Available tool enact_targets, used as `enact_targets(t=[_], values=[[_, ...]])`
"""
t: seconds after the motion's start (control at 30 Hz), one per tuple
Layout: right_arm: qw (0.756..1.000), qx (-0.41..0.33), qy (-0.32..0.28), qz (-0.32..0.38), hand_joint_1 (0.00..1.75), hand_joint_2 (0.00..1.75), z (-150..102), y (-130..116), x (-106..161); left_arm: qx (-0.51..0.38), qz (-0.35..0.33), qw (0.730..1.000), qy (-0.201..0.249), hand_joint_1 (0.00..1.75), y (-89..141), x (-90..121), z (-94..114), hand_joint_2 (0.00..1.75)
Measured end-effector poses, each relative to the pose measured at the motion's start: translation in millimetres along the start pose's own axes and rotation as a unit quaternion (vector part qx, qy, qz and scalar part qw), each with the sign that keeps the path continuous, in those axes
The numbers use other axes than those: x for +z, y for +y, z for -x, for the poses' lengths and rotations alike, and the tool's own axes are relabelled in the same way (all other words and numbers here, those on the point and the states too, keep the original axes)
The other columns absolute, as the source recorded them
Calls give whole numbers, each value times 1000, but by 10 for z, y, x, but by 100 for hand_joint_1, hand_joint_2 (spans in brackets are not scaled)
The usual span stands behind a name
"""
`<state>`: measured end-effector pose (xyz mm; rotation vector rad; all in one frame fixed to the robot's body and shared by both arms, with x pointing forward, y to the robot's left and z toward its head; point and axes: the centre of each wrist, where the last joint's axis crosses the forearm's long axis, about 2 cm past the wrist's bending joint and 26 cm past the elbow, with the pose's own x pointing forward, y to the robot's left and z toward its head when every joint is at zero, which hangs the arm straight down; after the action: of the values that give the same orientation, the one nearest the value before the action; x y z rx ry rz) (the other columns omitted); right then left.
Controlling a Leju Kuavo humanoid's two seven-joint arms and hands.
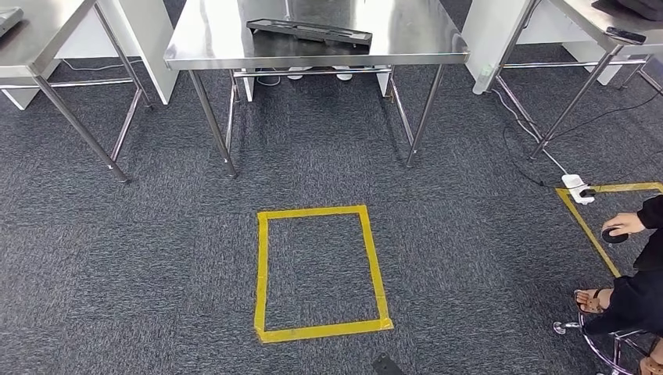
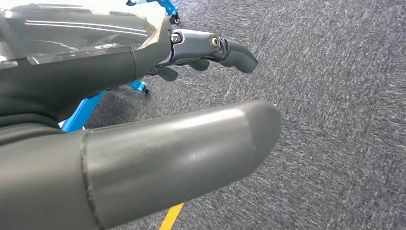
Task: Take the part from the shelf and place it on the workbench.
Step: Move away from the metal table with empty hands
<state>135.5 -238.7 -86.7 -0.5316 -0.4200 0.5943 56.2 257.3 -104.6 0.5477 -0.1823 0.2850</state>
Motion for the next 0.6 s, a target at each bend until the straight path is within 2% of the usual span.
enact_targets(t=[0.6], values=[[999, -35, -6, -1, 0, 0, -30, -19, -9, -4, -2, 1000, 0, 0, 6, -5, -4, 0]])
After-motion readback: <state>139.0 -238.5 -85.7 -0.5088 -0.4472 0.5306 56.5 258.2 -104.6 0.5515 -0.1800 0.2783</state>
